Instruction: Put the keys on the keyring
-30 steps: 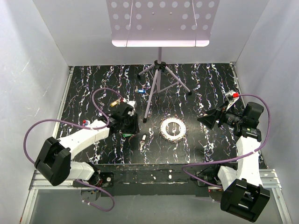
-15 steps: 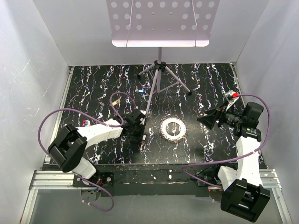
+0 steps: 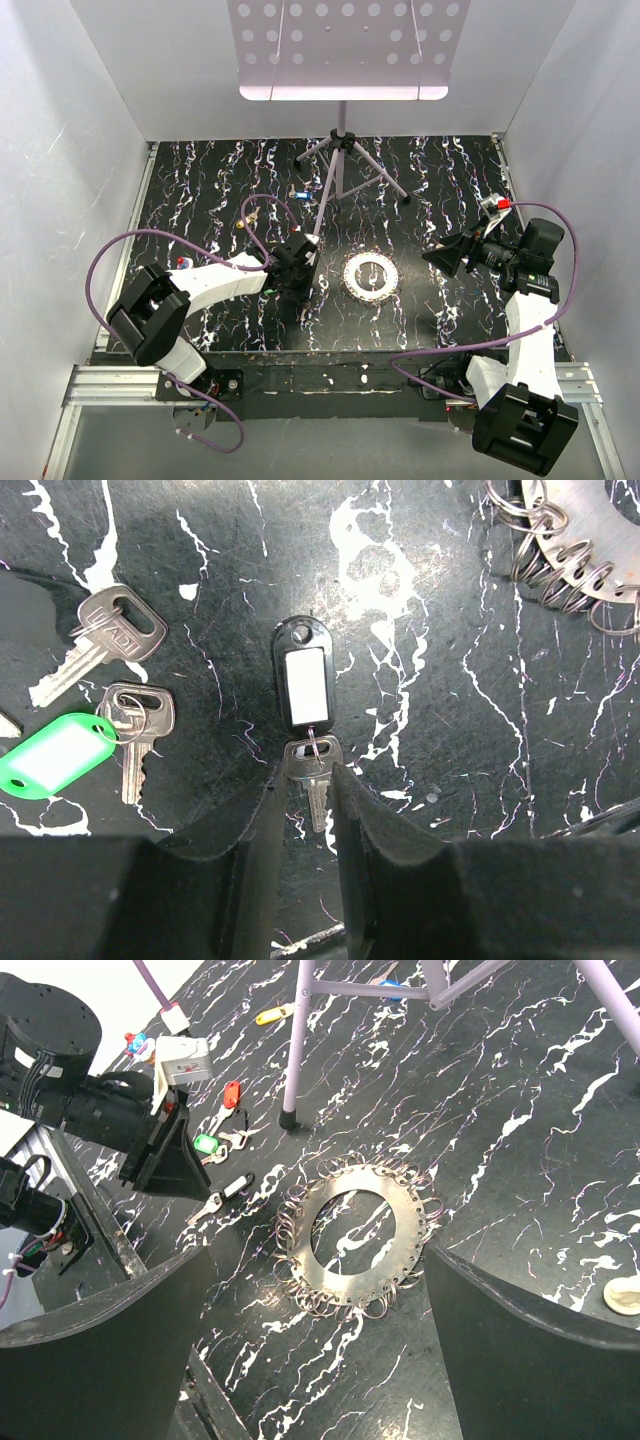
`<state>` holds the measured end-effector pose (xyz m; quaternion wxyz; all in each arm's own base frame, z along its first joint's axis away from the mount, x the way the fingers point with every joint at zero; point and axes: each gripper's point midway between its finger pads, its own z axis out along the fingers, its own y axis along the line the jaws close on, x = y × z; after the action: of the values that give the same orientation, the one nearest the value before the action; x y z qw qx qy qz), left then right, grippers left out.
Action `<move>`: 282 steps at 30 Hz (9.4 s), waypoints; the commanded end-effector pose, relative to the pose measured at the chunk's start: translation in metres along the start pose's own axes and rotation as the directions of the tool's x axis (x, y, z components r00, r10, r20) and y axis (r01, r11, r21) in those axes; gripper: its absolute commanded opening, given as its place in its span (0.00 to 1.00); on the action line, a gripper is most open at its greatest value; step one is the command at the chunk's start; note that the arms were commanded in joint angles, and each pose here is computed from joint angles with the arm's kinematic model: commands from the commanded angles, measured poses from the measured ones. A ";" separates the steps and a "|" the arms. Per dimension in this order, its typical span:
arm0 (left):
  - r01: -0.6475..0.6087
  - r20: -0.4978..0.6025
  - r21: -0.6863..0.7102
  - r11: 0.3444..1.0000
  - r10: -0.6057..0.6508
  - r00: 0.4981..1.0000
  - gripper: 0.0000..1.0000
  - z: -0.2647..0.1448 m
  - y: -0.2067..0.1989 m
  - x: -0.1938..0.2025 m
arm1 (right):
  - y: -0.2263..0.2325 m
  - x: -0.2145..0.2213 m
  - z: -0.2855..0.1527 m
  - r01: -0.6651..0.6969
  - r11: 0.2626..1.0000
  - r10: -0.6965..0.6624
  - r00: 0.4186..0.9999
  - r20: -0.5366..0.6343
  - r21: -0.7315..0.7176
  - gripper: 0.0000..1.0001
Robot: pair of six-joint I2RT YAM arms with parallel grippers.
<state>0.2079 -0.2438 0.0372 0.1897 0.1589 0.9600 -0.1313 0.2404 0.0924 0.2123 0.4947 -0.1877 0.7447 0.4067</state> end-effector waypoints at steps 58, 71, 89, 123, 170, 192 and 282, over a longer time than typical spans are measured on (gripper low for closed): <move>-0.661 0.748 0.510 0.551 0.096 0.656 0.00 -0.166 -0.128 -0.040 | 0.177 0.040 0.063 0.293 0.550 -0.508 0.861 -0.034 -0.782 0.49; -0.644 0.746 0.556 0.525 0.027 0.665 0.00 -0.159 -0.137 -0.035 | 0.184 0.050 0.068 0.251 0.534 -0.482 0.875 -0.047 -0.807 0.44; -0.618 0.747 0.580 0.530 -0.045 0.663 0.00 -0.159 -0.139 -0.037 | 0.185 0.062 0.073 0.218 0.535 -0.472 0.879 -0.075 -0.816 0.35; -0.593 0.750 0.579 0.560 -0.080 0.657 0.00 -0.159 -0.135 -0.041 | 0.191 0.075 0.077 0.161 0.530 -0.453 0.884 -0.117 -0.832 0.05; -0.854 0.944 0.174 0.491 0.162 0.286 0.62 -0.216 -0.122 -0.045 | 0.206 0.013 0.074 0.827 0.238 -0.830 0.446 0.336 -0.510 0.01; -0.835 0.952 0.155 0.528 0.147 0.270 0.27 -0.211 -0.124 -0.061 | 0.214 0.017 0.081 0.760 0.324 -0.771 0.557 0.308 -0.563 0.01; -0.799 0.938 0.182 0.573 0.142 0.315 0.00 -0.201 -0.115 -0.058 | 0.229 0.006 0.088 0.698 0.407 -0.710 0.648 0.277 -0.589 0.24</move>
<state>0.1517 -0.3043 0.2628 0.5952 0.4269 0.5196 -0.4400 0.1322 0.2954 0.2592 0.4838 -0.6514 0.4351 0.3902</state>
